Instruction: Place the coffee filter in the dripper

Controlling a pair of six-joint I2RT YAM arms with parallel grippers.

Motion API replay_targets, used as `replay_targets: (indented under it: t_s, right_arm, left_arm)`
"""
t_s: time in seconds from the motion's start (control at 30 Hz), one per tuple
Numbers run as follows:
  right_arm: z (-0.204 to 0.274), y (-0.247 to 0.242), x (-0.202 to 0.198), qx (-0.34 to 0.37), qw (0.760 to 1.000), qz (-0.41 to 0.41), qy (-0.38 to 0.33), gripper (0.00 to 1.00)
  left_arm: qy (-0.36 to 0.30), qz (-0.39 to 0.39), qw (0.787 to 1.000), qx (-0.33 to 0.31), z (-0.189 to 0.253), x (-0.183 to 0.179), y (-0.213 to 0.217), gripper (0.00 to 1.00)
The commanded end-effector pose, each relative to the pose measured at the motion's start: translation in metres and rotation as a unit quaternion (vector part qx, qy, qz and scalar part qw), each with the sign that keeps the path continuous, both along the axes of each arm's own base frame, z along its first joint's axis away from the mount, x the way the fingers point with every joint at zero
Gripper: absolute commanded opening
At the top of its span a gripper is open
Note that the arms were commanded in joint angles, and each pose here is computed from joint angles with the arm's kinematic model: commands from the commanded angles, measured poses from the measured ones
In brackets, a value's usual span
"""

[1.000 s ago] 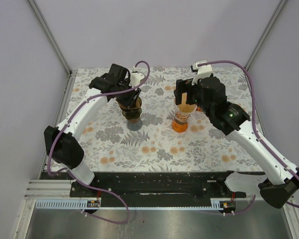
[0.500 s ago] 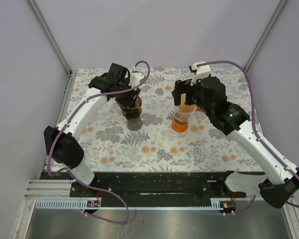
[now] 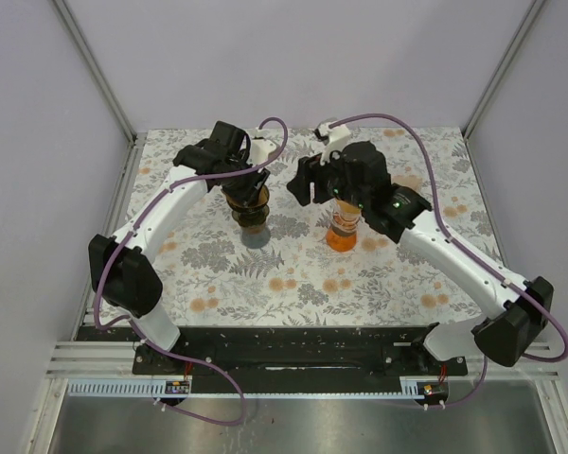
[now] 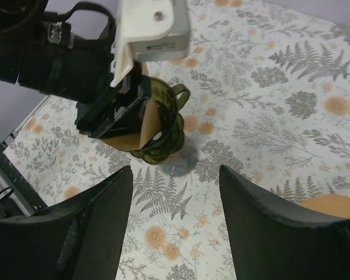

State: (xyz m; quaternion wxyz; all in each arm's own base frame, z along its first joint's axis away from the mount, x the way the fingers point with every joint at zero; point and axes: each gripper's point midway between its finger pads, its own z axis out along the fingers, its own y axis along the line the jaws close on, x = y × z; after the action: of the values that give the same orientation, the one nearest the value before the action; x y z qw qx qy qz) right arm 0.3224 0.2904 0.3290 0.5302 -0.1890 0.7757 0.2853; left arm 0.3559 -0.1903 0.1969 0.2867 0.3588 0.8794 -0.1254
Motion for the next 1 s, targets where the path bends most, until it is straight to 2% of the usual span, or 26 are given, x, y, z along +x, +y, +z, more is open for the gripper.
replay_targets:
  t_s: [0.0, 0.17, 0.37, 0.7, 0.97]
  right_arm:
    - [0.027, 0.036, -0.008, 0.041, 0.998, 0.048, -0.029, 0.66]
    - [0.007, 0.067, -0.008, 0.026, 0.997, 0.068, -0.009, 0.60]
    - [-0.008, 0.081, 0.005, 0.028, 0.998, 0.058, -0.003, 0.51]
    - [-0.040, 0.098, 0.016, -0.005, 0.998, 0.057, 0.013, 0.46]
    - [-0.040, 0.089, 0.002, 0.010, 0.998, 0.059, -0.021, 0.47]
  left_arm:
    - [-0.024, 0.001, 1.000, -0.015, 0.008, 0.007, -0.005, 0.45]
    - [-0.026, 0.000, 1.000, -0.018, 0.010, 0.007, -0.006, 0.45]
    - [-0.028, -0.005, 0.999, -0.024, 0.014, 0.005, -0.008, 0.45]
    - [-0.032, -0.006, 0.999, -0.026, 0.017, 0.003, -0.007, 0.46]
    - [-0.036, -0.007, 0.999, -0.024, 0.019, 0.004, -0.006, 0.47]
